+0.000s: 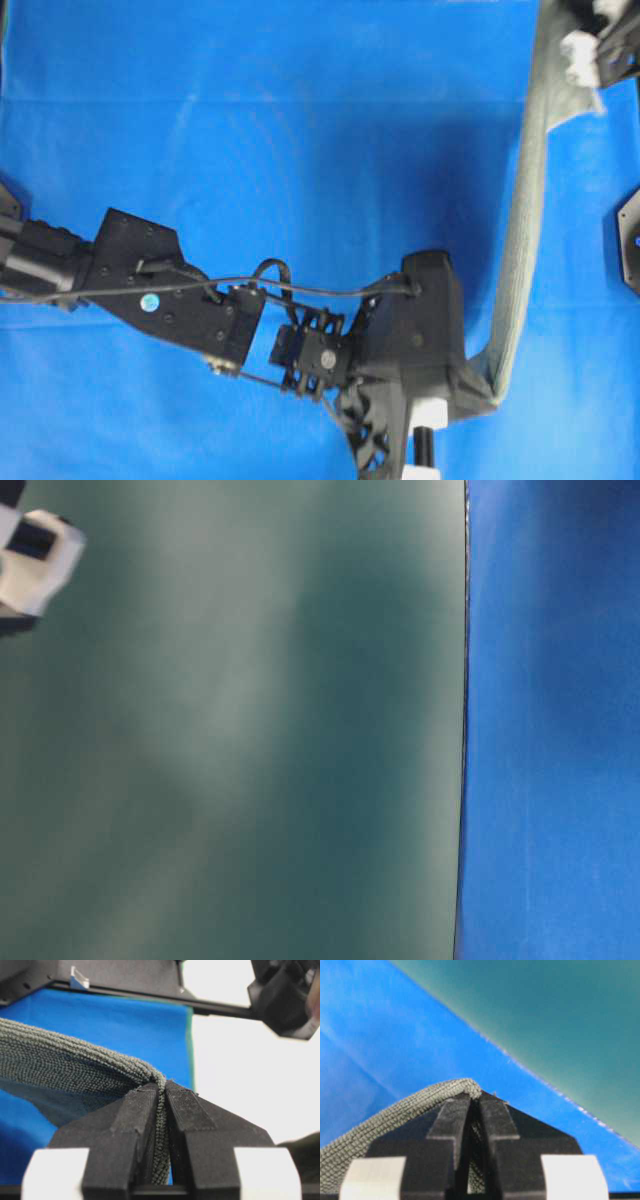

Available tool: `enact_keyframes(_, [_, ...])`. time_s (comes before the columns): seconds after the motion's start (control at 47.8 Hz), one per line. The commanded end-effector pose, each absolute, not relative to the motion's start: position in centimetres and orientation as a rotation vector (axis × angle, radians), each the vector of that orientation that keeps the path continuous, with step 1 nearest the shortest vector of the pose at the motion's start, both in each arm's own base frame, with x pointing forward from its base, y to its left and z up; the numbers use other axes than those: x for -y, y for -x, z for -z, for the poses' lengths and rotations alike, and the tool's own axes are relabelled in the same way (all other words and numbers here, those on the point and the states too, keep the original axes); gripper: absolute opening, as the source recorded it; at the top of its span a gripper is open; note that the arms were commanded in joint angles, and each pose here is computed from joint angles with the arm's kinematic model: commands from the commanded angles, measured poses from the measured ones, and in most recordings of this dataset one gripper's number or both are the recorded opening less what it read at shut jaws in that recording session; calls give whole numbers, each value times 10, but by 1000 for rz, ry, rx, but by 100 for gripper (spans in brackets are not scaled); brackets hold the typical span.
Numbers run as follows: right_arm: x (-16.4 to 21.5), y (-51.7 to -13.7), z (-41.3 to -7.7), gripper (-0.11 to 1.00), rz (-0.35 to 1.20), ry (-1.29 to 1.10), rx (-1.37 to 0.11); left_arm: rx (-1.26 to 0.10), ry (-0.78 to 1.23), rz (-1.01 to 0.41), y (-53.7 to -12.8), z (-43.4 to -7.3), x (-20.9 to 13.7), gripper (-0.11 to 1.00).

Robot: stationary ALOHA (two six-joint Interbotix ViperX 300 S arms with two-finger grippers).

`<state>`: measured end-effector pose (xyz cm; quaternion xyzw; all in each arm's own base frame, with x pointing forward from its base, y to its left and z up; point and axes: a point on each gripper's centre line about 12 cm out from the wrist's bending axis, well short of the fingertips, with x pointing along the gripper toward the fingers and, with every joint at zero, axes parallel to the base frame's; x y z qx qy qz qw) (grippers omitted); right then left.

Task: Fold a large towel.
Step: 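Lay the towel lengthwise on the table and open both grippers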

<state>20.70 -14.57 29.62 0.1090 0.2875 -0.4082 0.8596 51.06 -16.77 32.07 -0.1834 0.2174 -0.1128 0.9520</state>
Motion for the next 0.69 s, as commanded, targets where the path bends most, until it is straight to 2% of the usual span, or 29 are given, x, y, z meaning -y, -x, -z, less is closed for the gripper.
enact_keyframes(0.0, [157,-228,-284,4,843,-215,-648,-420,462,282,-492,-323,196,3])
enact_keyframes(0.376, [200,-359,-215,4,622,-128,-716,-541,794,166,-428,-241,171,3])
enact_keyframes(0.544, [209,-392,-208,4,555,-71,-681,-615,818,101,-398,-215,153,3])
enact_keyframes(0.669, [208,-399,-206,4,523,-45,-665,-634,815,59,-382,-205,134,3])
